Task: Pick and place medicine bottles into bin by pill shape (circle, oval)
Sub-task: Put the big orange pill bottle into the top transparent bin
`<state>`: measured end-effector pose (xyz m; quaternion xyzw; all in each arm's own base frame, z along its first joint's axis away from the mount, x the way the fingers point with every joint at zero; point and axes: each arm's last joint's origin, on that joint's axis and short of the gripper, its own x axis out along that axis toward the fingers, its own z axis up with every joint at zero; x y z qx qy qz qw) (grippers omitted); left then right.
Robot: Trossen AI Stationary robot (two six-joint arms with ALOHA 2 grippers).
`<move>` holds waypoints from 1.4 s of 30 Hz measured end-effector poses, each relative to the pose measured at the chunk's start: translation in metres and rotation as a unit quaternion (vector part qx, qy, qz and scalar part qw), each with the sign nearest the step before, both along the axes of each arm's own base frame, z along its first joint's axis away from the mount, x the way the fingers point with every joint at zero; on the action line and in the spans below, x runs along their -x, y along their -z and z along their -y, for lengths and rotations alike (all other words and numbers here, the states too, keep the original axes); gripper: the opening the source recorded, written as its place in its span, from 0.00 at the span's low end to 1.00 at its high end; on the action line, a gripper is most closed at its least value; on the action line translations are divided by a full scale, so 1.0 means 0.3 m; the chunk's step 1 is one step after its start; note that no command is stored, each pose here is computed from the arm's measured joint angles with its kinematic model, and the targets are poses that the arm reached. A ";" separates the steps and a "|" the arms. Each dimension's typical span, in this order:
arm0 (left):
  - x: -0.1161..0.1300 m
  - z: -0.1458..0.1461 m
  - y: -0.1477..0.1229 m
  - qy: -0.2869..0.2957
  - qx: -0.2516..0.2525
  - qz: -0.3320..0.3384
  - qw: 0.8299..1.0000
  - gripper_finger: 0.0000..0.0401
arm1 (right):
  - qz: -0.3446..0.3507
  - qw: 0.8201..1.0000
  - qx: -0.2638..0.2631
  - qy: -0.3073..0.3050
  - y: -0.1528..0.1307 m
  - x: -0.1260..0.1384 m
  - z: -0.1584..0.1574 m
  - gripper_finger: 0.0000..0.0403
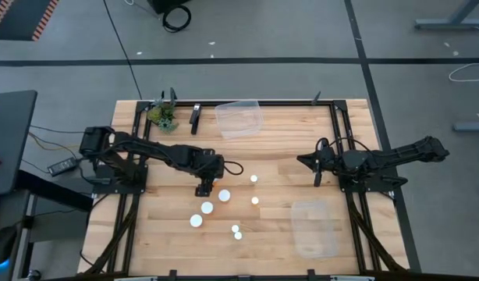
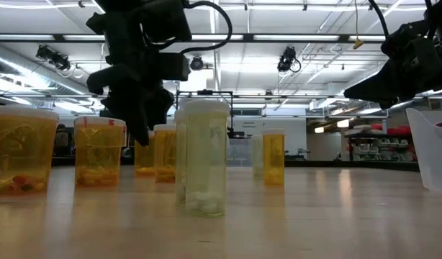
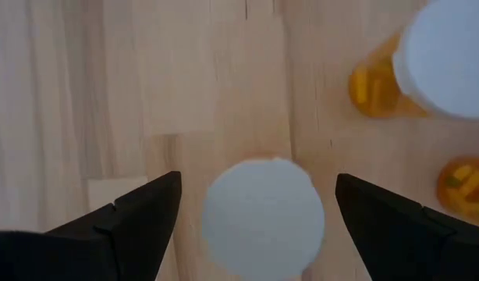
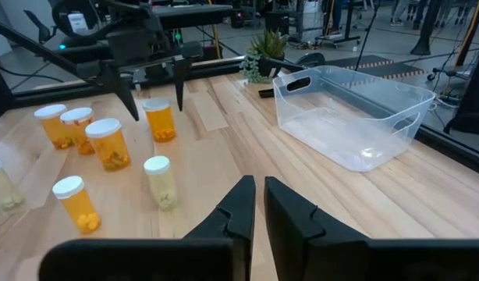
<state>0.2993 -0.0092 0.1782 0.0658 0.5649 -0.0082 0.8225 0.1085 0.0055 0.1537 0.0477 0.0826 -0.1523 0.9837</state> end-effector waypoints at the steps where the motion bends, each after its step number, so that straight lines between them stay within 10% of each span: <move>1: 0.003 0.000 0.003 0.000 0.000 -0.006 1.000 0.87 | 0.000 1.000 0.000 0.000 0.000 0.000 0.000 0.09; 28: -0.005 -0.007 0.005 -0.010 0.002 0.004 1.000 0.53 | 0.000 1.000 0.000 0.000 0.000 0.000 0.000 0.09; 42: -0.013 -0.119 0.000 -0.079 0.008 0.024 0.997 0.54 | 0.000 1.000 0.000 0.000 0.000 0.000 0.000 0.09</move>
